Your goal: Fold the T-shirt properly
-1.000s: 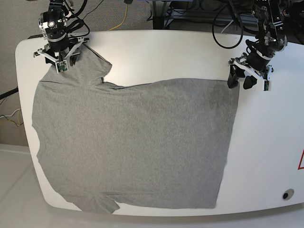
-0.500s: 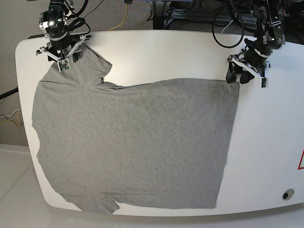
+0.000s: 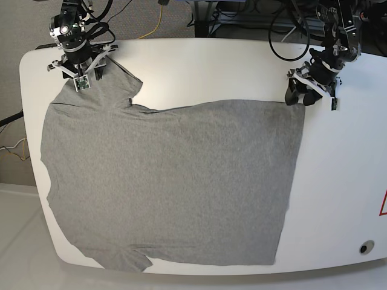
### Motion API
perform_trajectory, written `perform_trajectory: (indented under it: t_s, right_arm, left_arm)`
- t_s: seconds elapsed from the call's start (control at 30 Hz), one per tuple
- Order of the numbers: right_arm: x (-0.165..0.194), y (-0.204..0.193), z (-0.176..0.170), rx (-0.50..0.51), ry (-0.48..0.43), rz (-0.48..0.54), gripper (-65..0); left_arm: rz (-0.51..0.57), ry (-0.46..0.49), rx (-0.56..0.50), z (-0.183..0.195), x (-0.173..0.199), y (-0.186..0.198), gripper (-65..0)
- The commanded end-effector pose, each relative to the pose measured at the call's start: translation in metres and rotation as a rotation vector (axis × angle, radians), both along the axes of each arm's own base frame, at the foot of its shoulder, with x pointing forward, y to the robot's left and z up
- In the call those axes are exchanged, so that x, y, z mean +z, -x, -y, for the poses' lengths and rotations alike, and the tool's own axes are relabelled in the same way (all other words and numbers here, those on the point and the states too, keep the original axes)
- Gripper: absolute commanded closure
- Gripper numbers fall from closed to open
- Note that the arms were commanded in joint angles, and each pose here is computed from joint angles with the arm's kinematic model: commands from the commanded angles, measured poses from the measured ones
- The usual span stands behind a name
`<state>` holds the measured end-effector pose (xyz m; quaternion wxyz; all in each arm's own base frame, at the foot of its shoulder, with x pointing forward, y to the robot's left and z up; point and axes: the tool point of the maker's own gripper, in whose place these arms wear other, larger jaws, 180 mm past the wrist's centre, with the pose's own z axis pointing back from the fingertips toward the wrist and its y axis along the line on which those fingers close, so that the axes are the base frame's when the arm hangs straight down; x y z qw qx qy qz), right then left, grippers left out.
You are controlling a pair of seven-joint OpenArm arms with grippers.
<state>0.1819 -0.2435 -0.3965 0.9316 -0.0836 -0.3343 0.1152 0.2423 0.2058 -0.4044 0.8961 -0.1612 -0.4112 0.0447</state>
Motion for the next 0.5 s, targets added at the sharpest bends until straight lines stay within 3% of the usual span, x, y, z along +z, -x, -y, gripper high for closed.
perform_trajectory:
  t_s: [0.0, 0.47]
  right_arm:
    - [0.0061, -0.0053, 0.0043, 0.000, 0.013, 0.029, -26.4]
    - [0.0066, -0.0059, 0.0095, -0.014, 0.000, 0.036, -26.6]
  left_arm:
    - [0.024, 0.007, 0.007, -0.0016, 0.0046, -0.0057, -34.2]
    - [0.002, -0.014, -0.010, -0.0011, 0.0008, -0.0044, -33.5]
